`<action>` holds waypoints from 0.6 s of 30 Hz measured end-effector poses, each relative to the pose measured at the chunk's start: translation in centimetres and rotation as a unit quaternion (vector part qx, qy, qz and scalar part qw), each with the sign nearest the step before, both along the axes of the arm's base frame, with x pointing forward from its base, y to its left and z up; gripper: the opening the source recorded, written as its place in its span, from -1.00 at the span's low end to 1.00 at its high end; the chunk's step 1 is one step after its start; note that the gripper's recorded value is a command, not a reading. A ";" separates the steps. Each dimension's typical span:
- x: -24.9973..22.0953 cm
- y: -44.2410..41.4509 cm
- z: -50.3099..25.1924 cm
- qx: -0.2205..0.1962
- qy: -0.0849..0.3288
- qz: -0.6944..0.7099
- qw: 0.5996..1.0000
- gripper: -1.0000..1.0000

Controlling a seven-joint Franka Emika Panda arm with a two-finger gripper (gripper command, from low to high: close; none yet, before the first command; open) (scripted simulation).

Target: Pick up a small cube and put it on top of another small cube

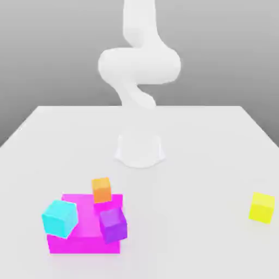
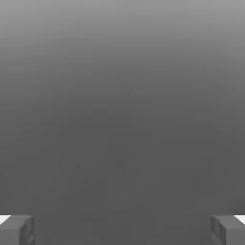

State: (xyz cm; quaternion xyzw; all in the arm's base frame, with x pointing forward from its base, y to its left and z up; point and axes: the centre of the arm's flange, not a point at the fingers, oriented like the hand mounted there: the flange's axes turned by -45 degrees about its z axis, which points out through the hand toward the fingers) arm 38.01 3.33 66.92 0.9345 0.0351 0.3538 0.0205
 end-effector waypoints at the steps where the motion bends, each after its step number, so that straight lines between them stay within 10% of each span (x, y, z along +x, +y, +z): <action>1: 1.3 1.5 -1.9 -0.016 0.016 0.014 1.000 0.00; 10: 6.2 13.5 -19.7 -0.123 0.143 0.161 0.969 0.00; 18: 1.6 23.5 -35.4 -0.175 0.236 0.327 0.898 0.00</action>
